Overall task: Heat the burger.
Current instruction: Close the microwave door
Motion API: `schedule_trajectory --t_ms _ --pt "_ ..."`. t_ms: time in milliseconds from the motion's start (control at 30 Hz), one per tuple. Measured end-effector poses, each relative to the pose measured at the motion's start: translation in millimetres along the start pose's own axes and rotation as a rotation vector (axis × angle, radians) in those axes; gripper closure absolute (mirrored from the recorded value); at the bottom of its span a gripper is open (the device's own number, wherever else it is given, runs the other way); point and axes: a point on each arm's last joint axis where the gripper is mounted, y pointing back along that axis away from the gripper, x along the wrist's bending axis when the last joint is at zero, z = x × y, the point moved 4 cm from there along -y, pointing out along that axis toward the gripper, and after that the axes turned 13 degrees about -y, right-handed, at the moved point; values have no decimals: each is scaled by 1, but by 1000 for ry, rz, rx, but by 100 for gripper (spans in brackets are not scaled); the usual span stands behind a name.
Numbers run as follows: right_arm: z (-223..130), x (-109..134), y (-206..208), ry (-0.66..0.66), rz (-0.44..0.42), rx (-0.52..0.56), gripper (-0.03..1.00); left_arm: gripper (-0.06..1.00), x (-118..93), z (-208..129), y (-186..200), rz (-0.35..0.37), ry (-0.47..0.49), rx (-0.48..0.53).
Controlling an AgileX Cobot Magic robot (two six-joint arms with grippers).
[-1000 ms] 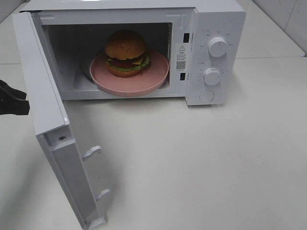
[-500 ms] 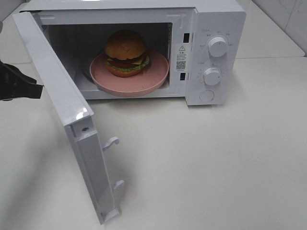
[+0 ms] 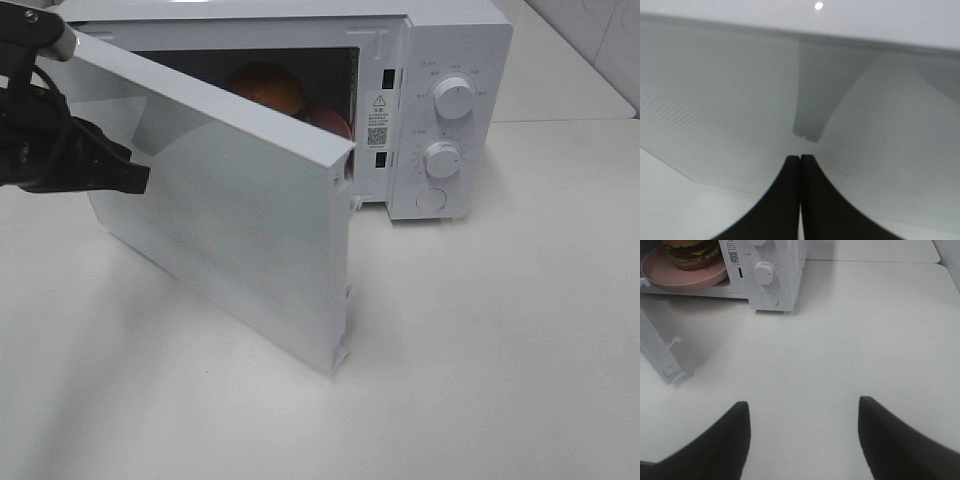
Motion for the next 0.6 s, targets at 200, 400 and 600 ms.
schedule_trajectory --t_ms 200,400,600 --pt "0 0 0 0 0 0 37 94 -8 16 -17 -12 -25 -20" --pt "0 0 0 0 0 0 37 94 -13 28 -33 -23 -38 -30" --pt "0 0 0 0 0 0 37 94 -13 42 -52 -26 -28 -44"
